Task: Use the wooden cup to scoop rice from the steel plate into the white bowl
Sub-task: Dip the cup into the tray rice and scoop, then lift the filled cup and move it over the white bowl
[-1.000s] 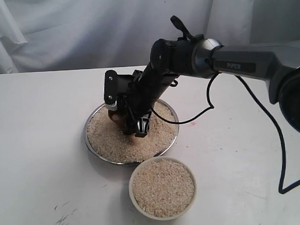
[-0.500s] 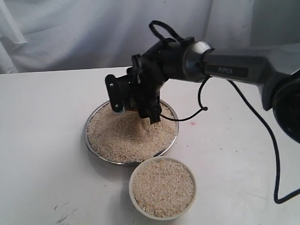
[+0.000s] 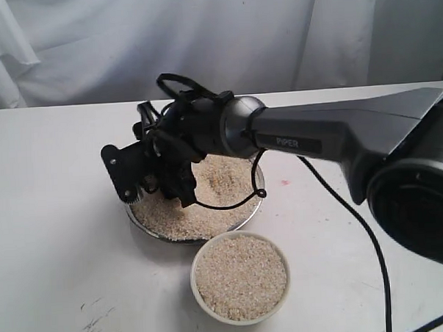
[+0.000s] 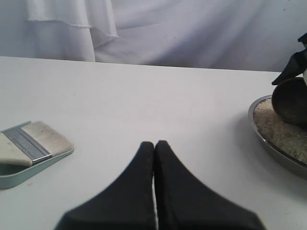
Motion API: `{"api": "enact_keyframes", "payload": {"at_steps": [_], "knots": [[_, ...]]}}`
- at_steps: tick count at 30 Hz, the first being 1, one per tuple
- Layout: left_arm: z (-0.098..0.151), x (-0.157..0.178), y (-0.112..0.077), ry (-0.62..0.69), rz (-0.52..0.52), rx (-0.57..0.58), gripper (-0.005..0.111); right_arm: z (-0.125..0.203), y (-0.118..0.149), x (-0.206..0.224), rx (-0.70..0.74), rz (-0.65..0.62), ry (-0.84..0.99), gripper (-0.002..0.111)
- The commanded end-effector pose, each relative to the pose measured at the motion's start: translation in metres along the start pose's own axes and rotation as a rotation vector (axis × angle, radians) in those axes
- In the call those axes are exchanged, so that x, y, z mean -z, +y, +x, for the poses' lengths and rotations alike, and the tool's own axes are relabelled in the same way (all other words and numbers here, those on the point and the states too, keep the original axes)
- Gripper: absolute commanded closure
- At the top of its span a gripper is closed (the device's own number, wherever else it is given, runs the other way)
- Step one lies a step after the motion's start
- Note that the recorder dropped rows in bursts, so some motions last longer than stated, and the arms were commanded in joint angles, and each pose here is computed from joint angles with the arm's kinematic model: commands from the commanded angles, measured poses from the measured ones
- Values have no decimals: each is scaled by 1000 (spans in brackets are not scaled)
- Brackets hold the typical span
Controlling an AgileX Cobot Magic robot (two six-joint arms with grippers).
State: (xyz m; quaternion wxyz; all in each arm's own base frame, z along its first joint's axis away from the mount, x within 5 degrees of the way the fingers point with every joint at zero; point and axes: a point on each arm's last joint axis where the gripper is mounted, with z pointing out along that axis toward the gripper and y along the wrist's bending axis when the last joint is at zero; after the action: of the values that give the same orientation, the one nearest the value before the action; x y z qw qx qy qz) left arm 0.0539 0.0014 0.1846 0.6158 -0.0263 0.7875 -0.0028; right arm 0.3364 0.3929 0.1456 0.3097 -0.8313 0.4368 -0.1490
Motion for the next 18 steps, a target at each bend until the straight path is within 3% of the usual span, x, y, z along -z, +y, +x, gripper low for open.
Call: {"api": "enact_keyframes", "payload": {"at_steps": [1, 10, 13, 18], "knots": [[0, 0, 0, -13, -1, 3, 107, 33, -8, 1, -191, -41, -36, 108], [0, 0, 0, -13, -1, 3, 107, 35, -25, 66, -145, -78, 20, 108], [0, 0, 0, -13, -1, 3, 107, 47, -9, 103, -132, -98, 86, 108], [0, 0, 0, -13, -1, 3, 107, 60, 34, 136, 64, -37, 227, 108]]}}
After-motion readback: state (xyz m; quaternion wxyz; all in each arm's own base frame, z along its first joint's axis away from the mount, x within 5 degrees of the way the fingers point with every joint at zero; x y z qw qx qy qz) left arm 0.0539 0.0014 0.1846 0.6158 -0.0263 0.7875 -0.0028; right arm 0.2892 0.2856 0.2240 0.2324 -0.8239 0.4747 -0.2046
